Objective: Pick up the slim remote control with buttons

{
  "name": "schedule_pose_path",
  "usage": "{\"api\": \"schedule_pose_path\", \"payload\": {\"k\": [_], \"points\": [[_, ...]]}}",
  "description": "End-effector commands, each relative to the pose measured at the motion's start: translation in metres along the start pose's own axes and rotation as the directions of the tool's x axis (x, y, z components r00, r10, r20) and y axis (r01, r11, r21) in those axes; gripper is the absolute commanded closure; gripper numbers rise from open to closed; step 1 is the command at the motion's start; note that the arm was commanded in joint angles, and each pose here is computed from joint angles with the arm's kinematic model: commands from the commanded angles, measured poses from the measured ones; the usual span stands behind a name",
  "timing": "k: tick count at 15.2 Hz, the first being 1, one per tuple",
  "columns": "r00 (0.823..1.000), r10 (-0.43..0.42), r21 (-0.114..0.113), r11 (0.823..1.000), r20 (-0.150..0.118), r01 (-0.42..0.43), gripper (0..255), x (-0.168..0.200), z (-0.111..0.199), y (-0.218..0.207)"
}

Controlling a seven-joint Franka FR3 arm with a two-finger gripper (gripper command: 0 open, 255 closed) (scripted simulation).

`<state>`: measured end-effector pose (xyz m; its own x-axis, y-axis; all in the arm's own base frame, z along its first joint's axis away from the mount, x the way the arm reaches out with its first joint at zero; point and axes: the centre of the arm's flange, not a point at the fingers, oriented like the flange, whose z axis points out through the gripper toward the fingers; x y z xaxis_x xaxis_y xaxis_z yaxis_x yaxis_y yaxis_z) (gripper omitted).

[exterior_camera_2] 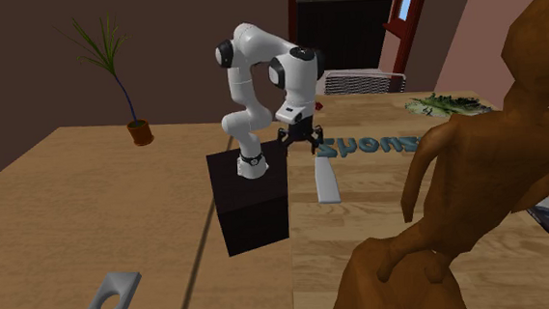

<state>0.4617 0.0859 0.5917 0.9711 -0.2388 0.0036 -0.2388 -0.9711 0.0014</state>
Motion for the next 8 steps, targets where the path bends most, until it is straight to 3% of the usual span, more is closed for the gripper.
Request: {"api": "schedule_pose_path", "payload": {"k": [1, 8], "points": [[1.0, 0.026, 0.003, 1.0, -0.001, -0.026, 0, 0.019, -0.002, -0.02], [0.994, 0.11, 0.008, 0.994, -0.004, -0.11, 0, 0.092, -0.008, -0.069]]}}
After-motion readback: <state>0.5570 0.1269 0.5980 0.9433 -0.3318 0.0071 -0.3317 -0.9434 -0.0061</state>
